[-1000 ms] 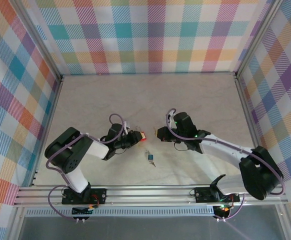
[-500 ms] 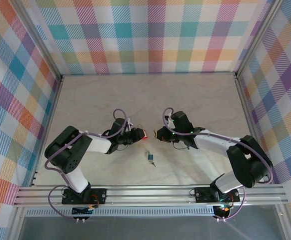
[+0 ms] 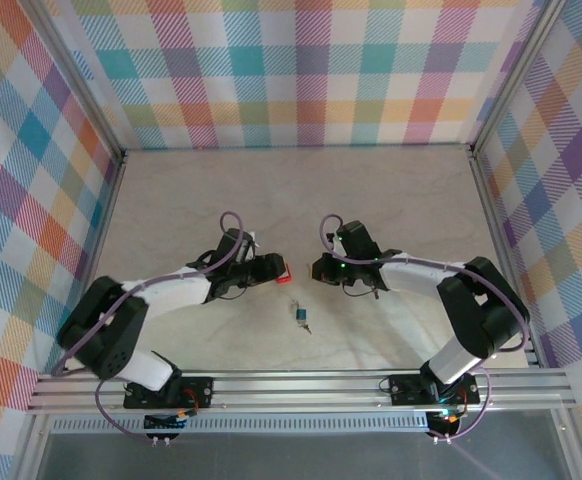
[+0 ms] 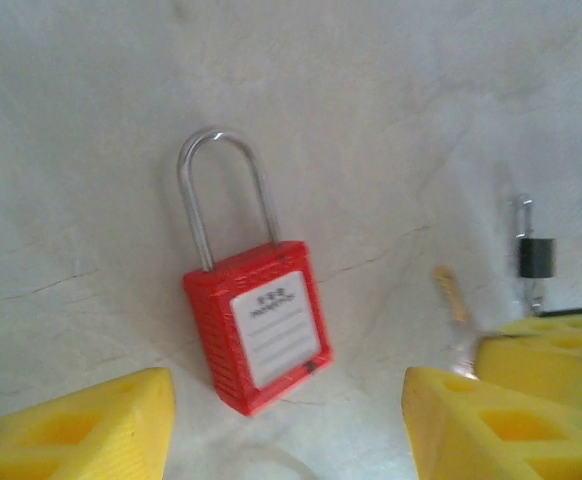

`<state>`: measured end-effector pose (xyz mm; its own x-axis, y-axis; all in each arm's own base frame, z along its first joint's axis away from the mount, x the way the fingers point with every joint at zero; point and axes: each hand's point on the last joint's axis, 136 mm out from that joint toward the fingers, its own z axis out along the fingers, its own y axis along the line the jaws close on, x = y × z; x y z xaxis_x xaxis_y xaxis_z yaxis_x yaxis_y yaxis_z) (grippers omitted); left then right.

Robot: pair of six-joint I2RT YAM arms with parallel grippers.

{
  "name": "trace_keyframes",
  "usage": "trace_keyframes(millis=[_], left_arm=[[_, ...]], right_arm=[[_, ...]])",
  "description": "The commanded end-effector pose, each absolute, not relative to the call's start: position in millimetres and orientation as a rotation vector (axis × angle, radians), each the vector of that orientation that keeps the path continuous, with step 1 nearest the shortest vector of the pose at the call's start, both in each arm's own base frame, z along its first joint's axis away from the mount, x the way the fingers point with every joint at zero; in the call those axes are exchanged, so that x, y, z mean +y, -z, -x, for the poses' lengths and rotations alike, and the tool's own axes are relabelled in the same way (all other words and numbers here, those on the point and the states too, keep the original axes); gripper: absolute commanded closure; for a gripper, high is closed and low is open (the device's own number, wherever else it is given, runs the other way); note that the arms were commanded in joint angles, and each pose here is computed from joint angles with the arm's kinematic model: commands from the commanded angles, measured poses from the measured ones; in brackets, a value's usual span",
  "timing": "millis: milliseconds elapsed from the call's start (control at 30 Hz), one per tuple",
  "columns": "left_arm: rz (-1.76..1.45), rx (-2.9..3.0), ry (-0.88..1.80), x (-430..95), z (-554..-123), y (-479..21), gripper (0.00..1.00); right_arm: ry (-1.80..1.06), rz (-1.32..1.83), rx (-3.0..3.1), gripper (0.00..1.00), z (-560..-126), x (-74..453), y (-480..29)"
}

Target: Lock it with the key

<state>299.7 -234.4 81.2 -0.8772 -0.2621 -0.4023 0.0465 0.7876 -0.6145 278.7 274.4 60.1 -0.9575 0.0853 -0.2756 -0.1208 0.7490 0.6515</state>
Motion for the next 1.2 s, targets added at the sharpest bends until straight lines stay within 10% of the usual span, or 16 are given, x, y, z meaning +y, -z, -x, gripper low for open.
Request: trace_keyframes(millis=[0,367,833,1167], left_arm=[[0.156,2.498,0.776,-216.9,-295.4,-107.4,0.38],[0.213,2.472,0.708,-191.4,-260.1,-149.0,0.26],[0.18,2.53,0.692,-200.7,-218.8,-134.4,0.27],[0.182,2.546,0.666,-208.5,-203.6,-118.7,0.29]], right_arm=[[-0.982,-0.018,2.68,0.96,-288.2,272.8,-59.1],[-0.978,-0.023,2.741,0.82,-292.8,278.4,-43.4],[-0.925,-0.075,2.785,0.3,-279.9,260.0,-42.6],[-0.881,-0.098,2.83,0.17,-233.8,246.8,-50.2]])
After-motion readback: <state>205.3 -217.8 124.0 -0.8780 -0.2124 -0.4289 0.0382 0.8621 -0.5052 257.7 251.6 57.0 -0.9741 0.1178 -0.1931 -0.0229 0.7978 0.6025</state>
